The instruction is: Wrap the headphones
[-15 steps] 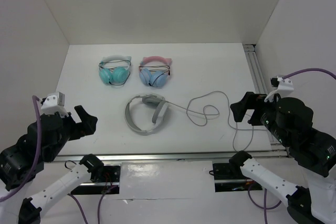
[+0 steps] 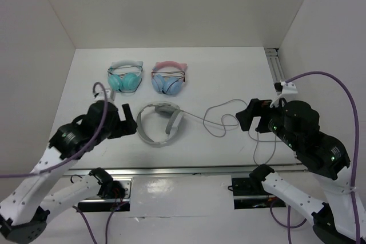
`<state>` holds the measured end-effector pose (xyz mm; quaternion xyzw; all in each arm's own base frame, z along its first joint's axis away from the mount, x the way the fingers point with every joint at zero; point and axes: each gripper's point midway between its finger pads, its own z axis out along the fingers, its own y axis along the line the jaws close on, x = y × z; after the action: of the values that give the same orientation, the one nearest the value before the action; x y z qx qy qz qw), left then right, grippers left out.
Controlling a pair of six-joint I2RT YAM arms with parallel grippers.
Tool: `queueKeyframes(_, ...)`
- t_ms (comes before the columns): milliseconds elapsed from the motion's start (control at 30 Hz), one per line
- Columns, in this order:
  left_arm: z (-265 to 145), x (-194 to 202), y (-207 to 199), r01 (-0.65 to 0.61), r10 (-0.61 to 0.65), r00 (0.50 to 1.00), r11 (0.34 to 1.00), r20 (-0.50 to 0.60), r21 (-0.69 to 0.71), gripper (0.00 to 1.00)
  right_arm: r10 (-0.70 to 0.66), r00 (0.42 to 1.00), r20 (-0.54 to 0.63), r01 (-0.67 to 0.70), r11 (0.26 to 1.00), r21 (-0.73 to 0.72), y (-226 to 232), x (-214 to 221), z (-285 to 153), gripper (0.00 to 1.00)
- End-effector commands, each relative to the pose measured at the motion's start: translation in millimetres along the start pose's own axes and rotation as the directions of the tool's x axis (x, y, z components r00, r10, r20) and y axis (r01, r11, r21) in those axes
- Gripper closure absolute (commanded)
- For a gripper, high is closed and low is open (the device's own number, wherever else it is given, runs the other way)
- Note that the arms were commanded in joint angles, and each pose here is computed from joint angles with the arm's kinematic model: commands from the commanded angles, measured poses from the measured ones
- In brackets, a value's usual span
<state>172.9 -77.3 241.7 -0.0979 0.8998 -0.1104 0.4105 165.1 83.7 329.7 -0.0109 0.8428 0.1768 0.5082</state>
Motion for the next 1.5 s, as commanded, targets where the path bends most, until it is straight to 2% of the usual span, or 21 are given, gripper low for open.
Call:
queueKeyframes(0,34,11,-50,0.055,-0.045,0.996,0.990,-0.082,0.133,0.00,0.003,0.997,0.074,0.001,0.998,-0.062,15,-20,8,0.00)
queueKeyframes(33,50,24,-54,0.076,-0.063,0.989,0.993,-0.137,0.096,0.00,0.006,0.997,0.078,0.001,0.996,-0.093,21,-22,7,0.00)
queueKeyframes(167,88,39,-46,0.165,-0.174,0.976,0.983,-0.128,-0.080,0.00,-0.008,0.999,0.045,0.015,0.990,-0.143,30,-12,14,0.00)
queueKeyframes(367,131,75,-32,0.251,-0.283,0.952,0.941,-0.121,-0.228,0.00,-0.044,0.999,0.010,0.045,0.975,-0.218,40,-2,15,0.00)
queueKeyframes(567,164,100,-14,0.219,-0.260,0.960,0.928,-0.104,-0.301,0.00,-0.071,0.997,0.005,0.070,0.966,-0.248,42,3,15,0.00)
queueKeyframes(733,186,98,2,0.235,-0.276,0.959,0.906,-0.071,-0.351,0.00,-0.074,0.997,-0.004,0.070,0.952,-0.298,49,12,17,0.00)
queueKeyframes(900,205,108,16,0.198,-0.259,0.961,0.892,-0.101,-0.407,0.00,-0.078,0.997,-0.019,0.068,0.947,-0.313,51,17,20,0.00)
queueKeyframes(967,211,111,18,0.204,-0.271,0.957,0.886,-0.108,-0.418,0.04,-0.079,0.996,-0.027,0.067,0.948,-0.311,50,20,21,0.00)
queueKeyframes(1067,214,126,29,0.187,-0.279,0.949,0.874,-0.147,-0.449,0.22,-0.079,0.996,-0.027,0.067,0.948,-0.311,50,20,21,0.00)
queueKeyframes(1133,215,128,33,0.202,-0.294,0.946,0.866,-0.140,-0.457,0.26,-0.079,0.996,-0.027,0.067,0.948,-0.311,50,20,21,0.00)
queueKeyframes(1200,215,131,35,0.206,-0.301,0.943,0.861,-0.140,-0.465,0.34,-0.081,0.996,-0.039,0.065,0.946,-0.316,50,23,23,0.00)
queueKeyframes(1233,215,131,35,0.206,-0.301,0.943,0.861,-0.140,-0.465,0.50,-0.080,0.996,-0.030,0.066,0.945,-0.319,51,21,23,0.00)
queueKeyframes(1300,213,125,32,0.222,-0.307,0.943,0.866,-0.126,-0.448,0.74,-0.080,0.996,-0.030,0.066,0.945,-0.319,51,21,23,0.00)
queueKeyframes(1333,211,126,37,0.217,-0.309,0.942,0.858,-0.131,-0.465,0.92,-0.080,0.996,-0.030,0.066,0.945,-0.319,51,21,23,0.00)
queueKeyframes(1367,206,125,37,0.218,-0.310,0.942,0.858,-0.130,-0.464,1.00,-0.081,0.996,-0.039,0.065,0.946,-0.316,50,24,25,0.00)
queueKeyframes(1433,198,112,30,0.220,-0.303,0.946,0.860,-0.114,-0.460,1.00,-0.080,0.996,-0.029,0.067,0.945,-0.319,51,24,25,0.00)
queueKeyframes(1467,183,113,36,0.176,-0.275,0.952,0.851,-0.135,-0.494,1.00,-0.080,0.996,-0.029,0.067,0.945,-0.319,51,24,25,0.00)
